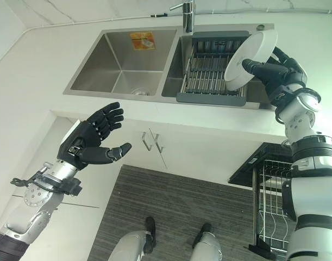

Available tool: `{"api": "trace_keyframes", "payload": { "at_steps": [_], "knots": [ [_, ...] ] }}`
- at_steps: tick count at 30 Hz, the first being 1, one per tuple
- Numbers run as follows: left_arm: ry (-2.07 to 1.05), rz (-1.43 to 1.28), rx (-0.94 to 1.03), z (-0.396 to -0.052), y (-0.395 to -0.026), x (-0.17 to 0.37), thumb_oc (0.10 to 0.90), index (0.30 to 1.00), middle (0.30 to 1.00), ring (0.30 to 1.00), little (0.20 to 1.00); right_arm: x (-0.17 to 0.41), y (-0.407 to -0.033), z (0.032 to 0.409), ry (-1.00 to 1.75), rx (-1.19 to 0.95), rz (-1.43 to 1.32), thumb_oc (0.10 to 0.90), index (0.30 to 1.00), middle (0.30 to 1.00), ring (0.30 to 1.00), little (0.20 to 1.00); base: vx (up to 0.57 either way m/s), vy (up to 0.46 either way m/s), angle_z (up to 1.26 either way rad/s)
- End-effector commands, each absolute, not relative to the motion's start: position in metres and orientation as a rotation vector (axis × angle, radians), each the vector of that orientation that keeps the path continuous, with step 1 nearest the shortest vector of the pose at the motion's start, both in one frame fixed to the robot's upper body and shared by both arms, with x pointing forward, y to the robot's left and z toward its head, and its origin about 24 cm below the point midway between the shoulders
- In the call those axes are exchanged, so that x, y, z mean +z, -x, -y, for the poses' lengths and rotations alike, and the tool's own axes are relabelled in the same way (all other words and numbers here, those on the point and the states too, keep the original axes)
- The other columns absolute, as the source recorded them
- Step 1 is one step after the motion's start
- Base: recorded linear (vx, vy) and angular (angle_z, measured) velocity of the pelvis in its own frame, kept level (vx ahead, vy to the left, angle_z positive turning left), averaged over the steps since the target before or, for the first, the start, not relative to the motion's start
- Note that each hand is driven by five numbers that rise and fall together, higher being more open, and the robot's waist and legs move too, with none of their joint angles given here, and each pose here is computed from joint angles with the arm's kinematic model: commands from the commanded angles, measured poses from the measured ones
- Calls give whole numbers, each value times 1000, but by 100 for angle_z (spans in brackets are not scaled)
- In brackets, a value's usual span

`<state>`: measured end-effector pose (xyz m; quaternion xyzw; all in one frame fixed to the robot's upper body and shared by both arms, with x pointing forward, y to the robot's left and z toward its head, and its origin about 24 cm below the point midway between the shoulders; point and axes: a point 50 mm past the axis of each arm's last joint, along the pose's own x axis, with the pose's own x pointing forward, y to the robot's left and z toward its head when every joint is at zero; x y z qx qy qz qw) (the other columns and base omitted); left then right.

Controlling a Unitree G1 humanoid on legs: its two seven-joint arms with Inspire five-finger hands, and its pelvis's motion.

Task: Place the dishes in the dishwasher.

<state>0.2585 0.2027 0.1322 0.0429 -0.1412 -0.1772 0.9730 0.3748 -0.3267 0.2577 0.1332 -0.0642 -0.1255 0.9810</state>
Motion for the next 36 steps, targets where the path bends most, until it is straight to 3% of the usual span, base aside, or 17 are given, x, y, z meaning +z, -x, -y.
{"api": "trace_keyframes", "payload": {
  "at_steps": [1, 8, 9, 10, 11, 24, 30, 36],
  "knots": [
    [-70, 583, -385, -196, -246, 185, 800, 900, 900, 900, 900, 333, -365, 317, -172, -189, 391, 800, 900, 900, 900, 900, 0, 0, 0],
    [-90, 565, -393, -195, -245, 181, 800, 900, 900, 900, 900, 344, -366, 311, -143, -196, 397, 800, 900, 900, 900, 900, -2, -12, 1],
    [-92, 563, -396, -195, -245, 181, 800, 900, 900, 900, 900, 345, -366, 311, -144, -195, 396, 664, 695, 695, 695, 695, -26, -54, 11],
    [-99, 564, -403, -195, -245, 182, 800, 900, 900, 900, 900, 346, -366, 312, -143, -196, 402, 480, 420, 420, 420, 420, -39, -52, 10],
    [-103, 564, -408, -195, -244, 182, 800, 900, 900, 900, 900, 349, -365, 314, -134, -209, 403, 400, 300, 300, 300, 300, -52, -54, 6],
    [-123, 561, -457, -197, -243, 187, 800, 900, 900, 900, 900, 349, -364, 321, -248, -255, 405, 400, 300, 300, 300, 300, -38, -36, 8],
    [-132, 557, -467, -196, -246, 191, 800, 900, 900, 900, 900, 350, -360, 331, -162, -385, 426, 400, 300, 300, 300, 300, -16, -20, -1],
    [-127, 573, -483, -196, -243, 191, 800, 900, 900, 900, 900, 379, -351, 318, -130, -284, 615, 400, 300, 300, 300, 300, -38, 6, -7]
  ]
}}
